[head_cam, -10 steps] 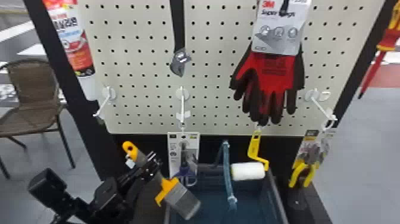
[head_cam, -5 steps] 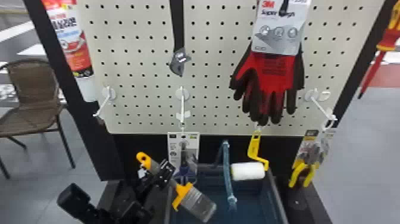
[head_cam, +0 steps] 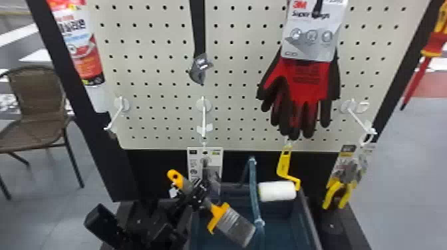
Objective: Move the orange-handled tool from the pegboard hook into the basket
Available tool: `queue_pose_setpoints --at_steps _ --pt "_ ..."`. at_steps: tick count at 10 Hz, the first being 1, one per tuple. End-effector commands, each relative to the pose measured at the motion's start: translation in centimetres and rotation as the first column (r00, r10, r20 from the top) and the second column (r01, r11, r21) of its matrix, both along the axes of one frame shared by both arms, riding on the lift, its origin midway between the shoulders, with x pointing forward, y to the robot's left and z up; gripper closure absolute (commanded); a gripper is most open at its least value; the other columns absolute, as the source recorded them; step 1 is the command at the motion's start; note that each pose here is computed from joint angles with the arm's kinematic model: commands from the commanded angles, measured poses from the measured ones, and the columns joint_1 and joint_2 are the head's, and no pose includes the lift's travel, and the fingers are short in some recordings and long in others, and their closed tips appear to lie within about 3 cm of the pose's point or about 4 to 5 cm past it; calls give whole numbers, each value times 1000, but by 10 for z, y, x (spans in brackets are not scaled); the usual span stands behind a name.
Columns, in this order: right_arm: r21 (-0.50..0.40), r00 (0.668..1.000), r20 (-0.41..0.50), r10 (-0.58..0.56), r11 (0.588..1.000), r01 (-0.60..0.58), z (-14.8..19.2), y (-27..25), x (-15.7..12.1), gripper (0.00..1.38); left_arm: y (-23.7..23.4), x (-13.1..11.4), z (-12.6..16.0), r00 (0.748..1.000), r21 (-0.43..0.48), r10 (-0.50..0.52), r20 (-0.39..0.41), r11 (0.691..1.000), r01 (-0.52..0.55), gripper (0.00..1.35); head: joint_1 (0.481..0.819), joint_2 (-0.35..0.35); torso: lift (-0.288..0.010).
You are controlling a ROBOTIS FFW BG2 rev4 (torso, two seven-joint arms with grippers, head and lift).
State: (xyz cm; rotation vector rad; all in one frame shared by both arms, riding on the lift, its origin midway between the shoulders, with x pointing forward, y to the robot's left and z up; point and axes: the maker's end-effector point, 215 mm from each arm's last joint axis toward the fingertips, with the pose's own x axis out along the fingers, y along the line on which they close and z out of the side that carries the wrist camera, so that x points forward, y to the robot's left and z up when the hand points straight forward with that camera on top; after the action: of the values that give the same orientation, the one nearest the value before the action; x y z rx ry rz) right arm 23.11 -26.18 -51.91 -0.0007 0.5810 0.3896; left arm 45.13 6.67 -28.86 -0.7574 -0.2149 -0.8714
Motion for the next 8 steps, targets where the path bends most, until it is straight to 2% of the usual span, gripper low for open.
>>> queue_pose_setpoints --at_steps 1,5,6,8 --pt "2 1000 -5 -2 1000 2 -2 0 -2 237 -9 -3 -2 1000 -11 -14 -13 1000 14 1188 549 0 -100" --pt "8 1000 -11 -6 1000 6 -5 0 -3 237 -31 -9 -13 998 -39 -47 -52 998 45 1187 549 0 -100" --pt "10 1000 -10 -7 1000 7 -4 0 -3 237 -34 -9 -22 996 -38 -47 -73 998 44 1069 549 0 -100" --pt "15 1000 -13 -10 1000 10 -6 0 -4 237 -38 -10 -25 995 -31 -62 -82 998 60 680 549 0 -100"
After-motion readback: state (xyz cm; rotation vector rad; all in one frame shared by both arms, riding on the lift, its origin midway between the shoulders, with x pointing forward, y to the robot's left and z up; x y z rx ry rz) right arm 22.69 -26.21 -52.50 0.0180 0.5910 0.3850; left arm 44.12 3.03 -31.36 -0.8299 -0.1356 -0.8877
